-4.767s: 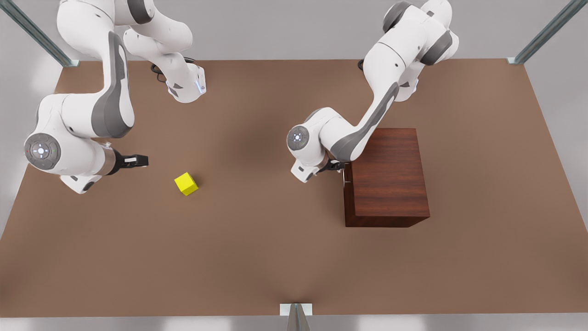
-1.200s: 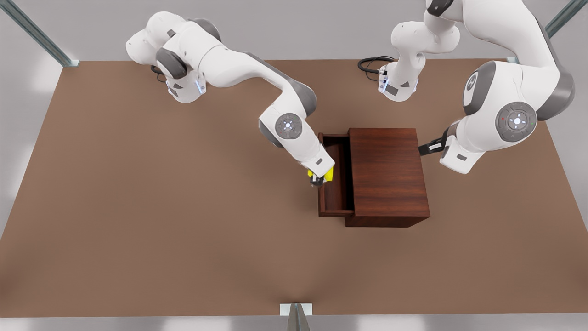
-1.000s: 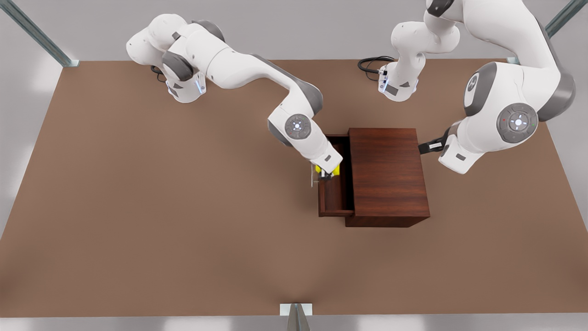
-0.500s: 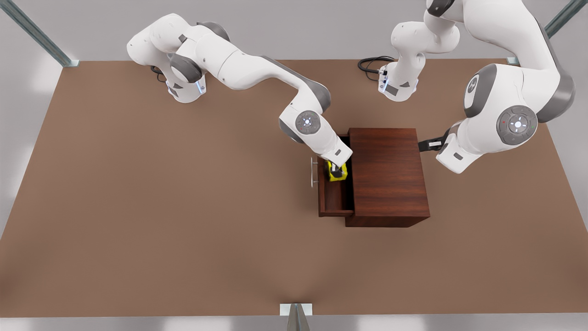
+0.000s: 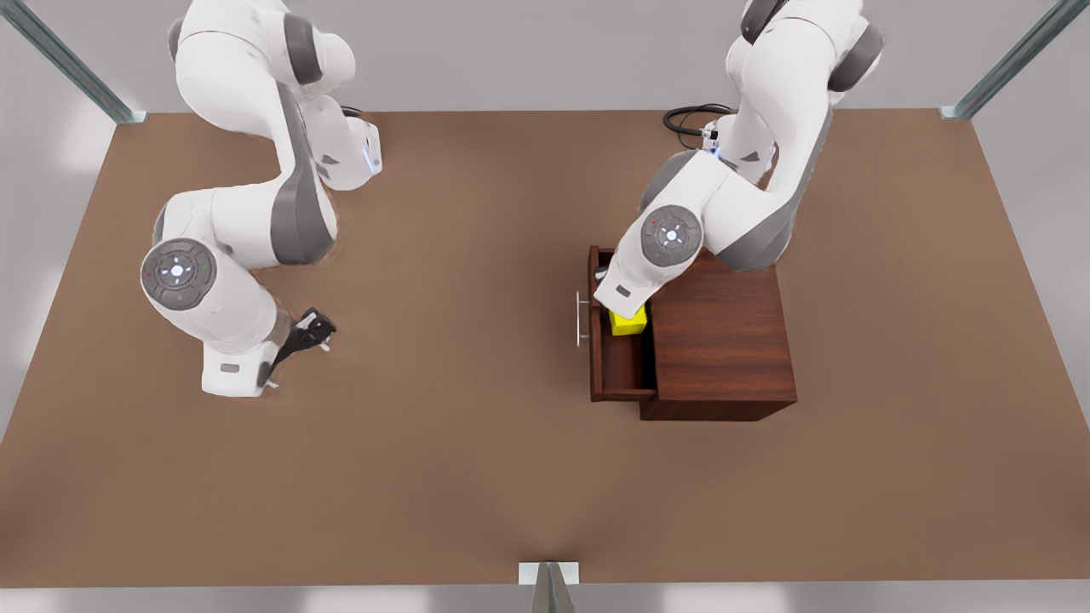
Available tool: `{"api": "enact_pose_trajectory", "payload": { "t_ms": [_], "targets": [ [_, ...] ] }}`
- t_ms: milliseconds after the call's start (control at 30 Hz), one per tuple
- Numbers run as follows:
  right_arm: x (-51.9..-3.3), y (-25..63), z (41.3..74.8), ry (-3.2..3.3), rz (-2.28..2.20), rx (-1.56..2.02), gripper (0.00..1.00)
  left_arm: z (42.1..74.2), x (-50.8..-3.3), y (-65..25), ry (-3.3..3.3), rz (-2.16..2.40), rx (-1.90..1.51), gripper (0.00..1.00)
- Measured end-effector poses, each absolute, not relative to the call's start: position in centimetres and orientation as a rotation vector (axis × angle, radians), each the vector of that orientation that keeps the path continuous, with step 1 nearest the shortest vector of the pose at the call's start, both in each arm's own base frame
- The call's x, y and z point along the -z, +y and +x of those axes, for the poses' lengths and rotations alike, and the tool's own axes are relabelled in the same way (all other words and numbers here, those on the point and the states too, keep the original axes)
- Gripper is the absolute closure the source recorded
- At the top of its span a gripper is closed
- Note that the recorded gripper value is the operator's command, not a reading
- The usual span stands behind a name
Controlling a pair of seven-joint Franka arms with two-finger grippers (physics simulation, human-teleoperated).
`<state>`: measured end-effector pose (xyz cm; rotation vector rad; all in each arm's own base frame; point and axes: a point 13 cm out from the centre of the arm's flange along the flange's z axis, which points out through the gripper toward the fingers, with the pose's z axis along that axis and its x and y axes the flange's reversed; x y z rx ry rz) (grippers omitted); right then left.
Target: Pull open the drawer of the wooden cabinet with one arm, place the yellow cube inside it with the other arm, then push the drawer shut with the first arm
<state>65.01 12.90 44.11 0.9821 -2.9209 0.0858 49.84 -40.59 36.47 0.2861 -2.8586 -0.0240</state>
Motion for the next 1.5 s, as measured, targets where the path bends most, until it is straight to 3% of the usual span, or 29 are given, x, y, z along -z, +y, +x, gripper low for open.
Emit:
{"api": "enact_pose_trajectory", "payload": {
  "t_ms": [67,233,367,633,900,1500],
  "targets": [
    [-46.5,8.6,62.2,-2.911,0.811,-0.079,0.00,49.9,-33.3,-46.3,-2.918,0.487,-0.002,0.79],
    [-44.9,0.5,57.0,-2.844,0.465,0.006,0.00,52.1,-26.6,-53.3,-2.923,1.117,-0.100,0.79],
    [-43.7,0.2,56.5,-2.842,0.396,0.052,0.00,54.2,-21.8,-51.2,-2.679,1.678,-0.092,0.79],
    [-43.3,-0.5,58.0,-2.910,0.240,0.025,0.00,53.2,-18.7,-48.4,-2.184,2.327,-0.067,0.79],
    [-43.1,-0.4,58.7,-2.930,0.150,0.009,0.00,51.3,-16.2,-48.3,-1.929,2.486,-0.004,0.79],
    [-42.9,-0.3,59.2,-2.942,0.047,-0.007,0.00,51.2,-16.4,-41.8,-1.759,2.522,0.180,0.79]
  ]
}}
